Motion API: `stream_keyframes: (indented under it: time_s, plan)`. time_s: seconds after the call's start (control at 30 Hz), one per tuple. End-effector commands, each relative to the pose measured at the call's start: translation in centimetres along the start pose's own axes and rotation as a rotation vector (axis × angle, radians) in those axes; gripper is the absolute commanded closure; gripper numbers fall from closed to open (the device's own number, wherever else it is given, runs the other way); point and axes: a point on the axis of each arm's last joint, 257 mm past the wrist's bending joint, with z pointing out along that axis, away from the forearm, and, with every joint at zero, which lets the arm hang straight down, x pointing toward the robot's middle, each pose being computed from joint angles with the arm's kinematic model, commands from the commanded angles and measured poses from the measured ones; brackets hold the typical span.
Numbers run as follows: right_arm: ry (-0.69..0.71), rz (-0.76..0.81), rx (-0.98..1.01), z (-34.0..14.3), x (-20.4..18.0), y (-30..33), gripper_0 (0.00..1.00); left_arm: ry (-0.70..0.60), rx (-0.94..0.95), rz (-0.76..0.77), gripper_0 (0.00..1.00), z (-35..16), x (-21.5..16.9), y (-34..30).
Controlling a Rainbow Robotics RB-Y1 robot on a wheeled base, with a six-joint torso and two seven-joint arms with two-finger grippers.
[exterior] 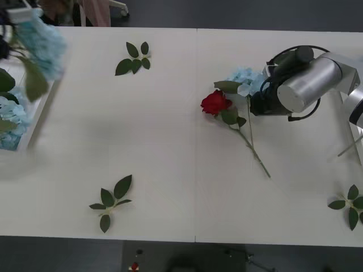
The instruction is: Put the red flowers into the right box and the blue flowers into the left box
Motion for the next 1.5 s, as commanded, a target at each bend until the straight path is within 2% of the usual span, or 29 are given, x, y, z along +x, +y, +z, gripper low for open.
stream_keyframes:
  time_s: [0.03,0.13,0.23,0.3,0.4,0.43,0.47,0.5,0.57,0.6,0.63,0.67,0.7,0.77,0.9,1.07,1.23,1.37,1.5]
  plan:
    - [-0.037,0.011,0.012,1.0,-1.7,0.7,0.37,0.154,-0.215,0.017,1.00,3.0,7.3,7.1]
    - [-0.037,0.006,0.018,1.9,-1.5,1.3,0.38,0.154,-0.308,-0.007,1.00,6.3,9.3,9.7]
    - [-0.035,-0.006,0.028,2.4,-1.4,1.7,0.38,0.103,-0.366,-0.044,1.00,9.6,8.9,10.9]
    - [-0.032,-0.015,0.031,2.8,-1.1,2.0,0.42,0.069,-0.379,-0.115,1.00,11.9,8.6,11.2]
    - [-0.033,-0.027,0.042,3.2,-1.0,1.8,0.65,0.015,-0.443,-0.163,1.00,14.0,7.6,12.3]
    - [-0.032,-0.025,0.043,3.2,-1.0,1.7,0.75,0.005,-0.456,-0.174,1.00,14.4,7.4,12.5]
    - [-0.030,-0.026,0.051,3.3,-0.9,1.3,0.94,-0.001,-0.463,-0.192,0.98,14.9,7.3,12.5]
    - [-0.030,-0.025,0.050,3.3,-0.9,1.3,1.00,-0.004,-0.465,-0.201,0.97,15.1,7.3,12.5]
    - [-0.030,-0.030,0.052,3.3,-0.9,1.2,1.00,-0.003,-0.487,-0.208,0.67,15.5,7.5,12.8]
    - [-0.033,-0.028,0.051,3.2,-1.1,1.1,1.00,-0.006,-0.496,-0.207,0.48,15.6,7.7,13.1]
    - [-0.033,-0.029,0.053,3.2,-1.1,0.9,1.00,-0.009,-0.501,-0.211,0.34,15.7,7.9,13.3]
    - [-0.035,-0.025,0.051,3.0,-1.3,0.8,1.00,-0.019,-0.506,-0.214,0.25,15.8,7.9,13.6]
    - [-0.044,-0.017,0.045,2.8,-1.8,0.7,1.00,-0.024,-0.509,-0.215,0.21,15.8,8.0,13.8]
    - [-0.059,0.010,0.021,2.3,-2.7,0.6,1.00,-0.033,-0.501,-0.227,0.16,15.9,8.0,13.7]
    - [-0.114,0.027,-0.057,-1.0,-6.8,-0.8,1.00,-0.081,-0.462,-0.266,0.09,15.0,7.6,13.8]
    - [-0.155,-0.151,-0.225,-9.8,-11.8,-3.6,1.00,-0.225,-0.341,-0.277,0.03,10.1,6.0,13.8]
    - [-0.253,-0.336,-0.443,-16.8,-13.5,-3.2,1.00,-0.366,-0.280,-0.220,0.02,3.8,3.7,13.8]
    - [-0.380,-0.547,-0.627,-21.1,-13.1,-0.5,1.00,-0.499,-0.068,-0.127,0.02,-0.1,-0.5,8.6]
    - [-0.494,-0.674,-0.785,-23.2,-12.6,4.7,1.00,-0.673,0.258,-0.090,0.02,-1.3,-8.8,-1.9]
